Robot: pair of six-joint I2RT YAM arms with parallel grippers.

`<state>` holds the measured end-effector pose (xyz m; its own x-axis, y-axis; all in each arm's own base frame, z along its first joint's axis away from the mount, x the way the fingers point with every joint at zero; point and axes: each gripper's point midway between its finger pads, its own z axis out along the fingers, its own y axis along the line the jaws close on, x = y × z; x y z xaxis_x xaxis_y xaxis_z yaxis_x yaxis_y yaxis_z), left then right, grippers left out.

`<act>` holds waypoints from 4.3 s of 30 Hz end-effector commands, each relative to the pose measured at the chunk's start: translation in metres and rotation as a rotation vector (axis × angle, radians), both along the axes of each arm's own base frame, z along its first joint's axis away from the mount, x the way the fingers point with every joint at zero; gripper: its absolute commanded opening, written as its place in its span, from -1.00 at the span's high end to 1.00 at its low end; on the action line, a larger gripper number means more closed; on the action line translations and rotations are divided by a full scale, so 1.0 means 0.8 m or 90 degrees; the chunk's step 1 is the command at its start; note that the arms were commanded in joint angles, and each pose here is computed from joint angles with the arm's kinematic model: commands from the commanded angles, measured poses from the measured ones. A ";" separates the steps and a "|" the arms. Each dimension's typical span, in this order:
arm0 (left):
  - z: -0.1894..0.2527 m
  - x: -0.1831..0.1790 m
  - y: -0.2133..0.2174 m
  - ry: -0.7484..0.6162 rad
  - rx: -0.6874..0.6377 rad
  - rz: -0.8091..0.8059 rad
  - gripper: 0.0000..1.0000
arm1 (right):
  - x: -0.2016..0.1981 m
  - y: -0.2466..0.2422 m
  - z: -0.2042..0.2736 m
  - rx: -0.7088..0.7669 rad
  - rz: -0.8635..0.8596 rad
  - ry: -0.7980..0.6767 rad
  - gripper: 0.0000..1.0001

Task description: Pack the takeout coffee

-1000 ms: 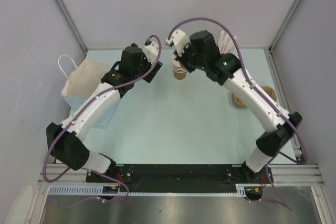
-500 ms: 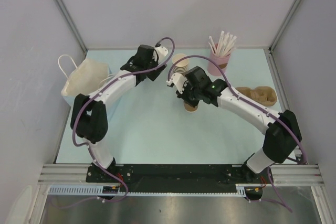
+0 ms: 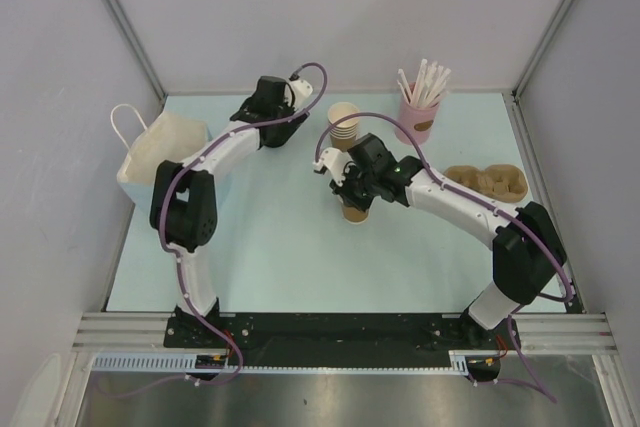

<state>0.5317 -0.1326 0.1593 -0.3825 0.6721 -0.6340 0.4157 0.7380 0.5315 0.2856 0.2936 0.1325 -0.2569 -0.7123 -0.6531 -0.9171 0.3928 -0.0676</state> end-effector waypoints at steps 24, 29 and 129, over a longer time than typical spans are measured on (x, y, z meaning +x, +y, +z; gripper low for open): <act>-0.038 0.023 -0.019 0.056 0.013 -0.067 -0.33 | -0.004 -0.013 0.034 0.043 0.019 -0.047 -0.01; -0.045 0.024 -0.015 0.063 0.015 -0.060 -0.15 | -0.001 -0.021 0.046 0.059 0.012 -0.055 -0.02; 0.306 -0.250 -0.154 0.152 -0.813 -0.294 1.00 | 0.069 0.073 0.310 0.442 -0.053 -0.093 0.20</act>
<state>0.3491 -0.2557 0.3768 -0.5181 -0.2037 -0.8307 0.6879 0.4780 -0.5462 0.3418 0.3451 0.3565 -0.2193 -0.1379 -0.9659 -0.8753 0.4652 0.1323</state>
